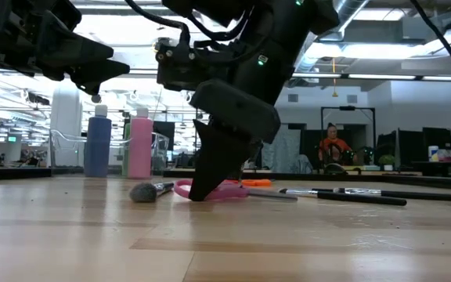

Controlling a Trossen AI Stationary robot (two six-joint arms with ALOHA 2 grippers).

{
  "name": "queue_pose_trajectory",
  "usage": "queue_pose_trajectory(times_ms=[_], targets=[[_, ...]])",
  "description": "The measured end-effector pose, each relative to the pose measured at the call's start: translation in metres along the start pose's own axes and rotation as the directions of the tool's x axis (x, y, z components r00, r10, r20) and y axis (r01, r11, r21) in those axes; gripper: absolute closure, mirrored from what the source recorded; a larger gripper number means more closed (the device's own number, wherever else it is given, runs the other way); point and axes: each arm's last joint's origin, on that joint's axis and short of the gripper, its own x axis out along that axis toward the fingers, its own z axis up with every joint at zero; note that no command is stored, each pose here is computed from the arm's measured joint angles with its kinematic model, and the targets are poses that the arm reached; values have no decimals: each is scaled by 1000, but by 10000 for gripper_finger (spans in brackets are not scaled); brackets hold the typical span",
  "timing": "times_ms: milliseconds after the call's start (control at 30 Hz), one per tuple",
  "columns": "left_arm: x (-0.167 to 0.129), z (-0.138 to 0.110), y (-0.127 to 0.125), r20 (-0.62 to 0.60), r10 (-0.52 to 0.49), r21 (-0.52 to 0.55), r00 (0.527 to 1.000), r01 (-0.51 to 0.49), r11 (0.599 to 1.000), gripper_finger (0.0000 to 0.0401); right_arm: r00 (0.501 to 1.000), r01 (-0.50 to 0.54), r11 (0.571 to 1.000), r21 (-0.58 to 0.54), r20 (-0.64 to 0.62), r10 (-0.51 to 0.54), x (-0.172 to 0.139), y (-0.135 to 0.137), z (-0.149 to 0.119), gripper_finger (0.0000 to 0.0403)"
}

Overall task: Pick & Place Paint Supplies
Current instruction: Put the pink scissors into the top black bin

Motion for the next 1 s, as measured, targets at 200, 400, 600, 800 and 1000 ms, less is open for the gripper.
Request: queue_pose_trajectory(times_ms=[200, 400, 600, 800, 1000], targets=[[0, 0, 0, 0, 0, 0, 1000, 0, 1000, 192, 995, 102, 994, -37, -9, -102, -13, 1, 11, 403], [0, 0, 0, 0, 0, 0, 1000, 0, 1000, 192, 961, 275, 961, -37, 16, -275, -22, -12, 22, 403], [0, 0, 0, 0, 0, 0, 1000, 0, 1000, 192, 937, 350, 935, -58, 19, -350, -23, -22, 25, 403], [0, 0, 0, 0, 0, 0, 1000, 0, 1000, 192, 918, 394, 916, -80, 2, -395, -18, -46, 29, 403], [0, 0, 0, 0, 0, 0, 1000, 0, 1000, 192, 890, 450, 888, -95, -29, -455, -12, -80, 32, 403]])
